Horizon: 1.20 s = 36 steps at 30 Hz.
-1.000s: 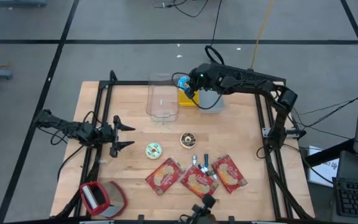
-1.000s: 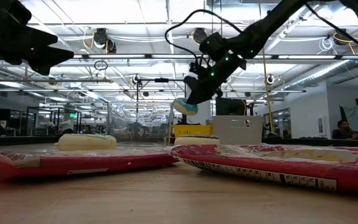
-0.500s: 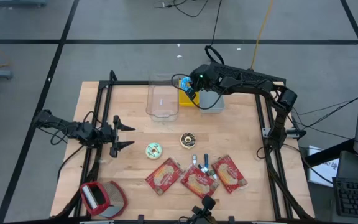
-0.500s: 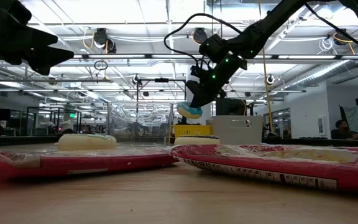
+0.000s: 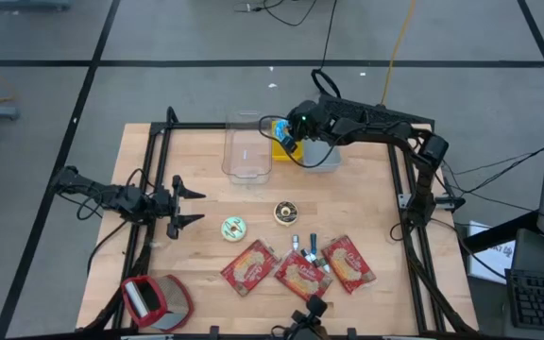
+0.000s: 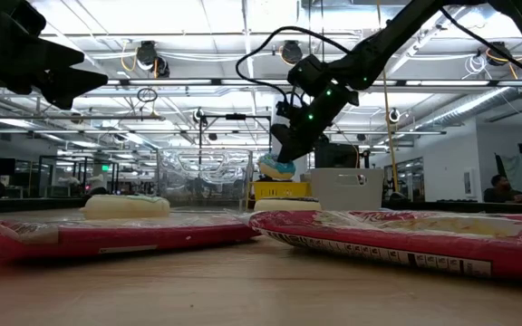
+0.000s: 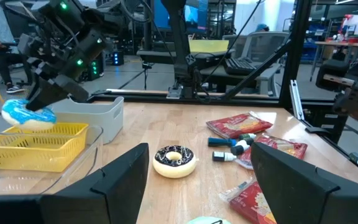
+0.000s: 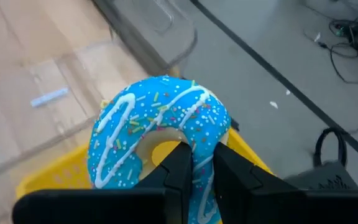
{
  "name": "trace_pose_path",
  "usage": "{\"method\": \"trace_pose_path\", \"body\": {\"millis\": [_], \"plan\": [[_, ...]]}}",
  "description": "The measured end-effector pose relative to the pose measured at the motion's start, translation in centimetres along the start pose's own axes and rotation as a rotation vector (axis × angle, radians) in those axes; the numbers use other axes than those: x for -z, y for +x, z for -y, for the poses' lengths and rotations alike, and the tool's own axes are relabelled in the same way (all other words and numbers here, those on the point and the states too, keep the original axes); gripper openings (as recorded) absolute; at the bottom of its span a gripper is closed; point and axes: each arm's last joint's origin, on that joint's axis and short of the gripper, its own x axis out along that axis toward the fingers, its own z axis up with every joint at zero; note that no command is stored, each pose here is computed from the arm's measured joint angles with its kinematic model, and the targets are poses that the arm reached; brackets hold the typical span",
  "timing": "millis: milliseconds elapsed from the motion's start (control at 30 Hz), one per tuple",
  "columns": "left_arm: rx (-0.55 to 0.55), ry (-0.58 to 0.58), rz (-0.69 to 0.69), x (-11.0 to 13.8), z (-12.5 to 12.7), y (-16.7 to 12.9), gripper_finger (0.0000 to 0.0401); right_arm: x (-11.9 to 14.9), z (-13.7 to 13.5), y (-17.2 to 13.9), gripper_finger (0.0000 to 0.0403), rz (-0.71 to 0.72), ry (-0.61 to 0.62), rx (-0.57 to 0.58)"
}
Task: Pick & Place Food Item
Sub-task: Put the blue donut into the yellow bin
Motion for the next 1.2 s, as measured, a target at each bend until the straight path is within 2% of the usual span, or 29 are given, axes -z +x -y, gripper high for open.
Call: {"method": "trace_pose_path", "body": {"millis": [133,267,733,1200], "plan": [[0.000,0.000,0.000,0.00,0.00,0.00,0.0285,0.65,-0.14,0.56,0.0043,-0.031,-0.004,-0.002],[0.000,0.000,0.000,0.00,0.00,0.00,0.0285,0.28,-0.13,0.64,0.0043,0.003,-0.001,0.000],[0.000,0.000,0.000,0.00,0.00,0.00,0.0285,0.50,0.28,0.77,0.0048,-0.011,-0.019,0.004],[0.000,0.000,0.000,0.00,0.00,0.00,0.0285,0.51,0.28,0.77,0.0137,-0.012,-0.013,0.004]]}}
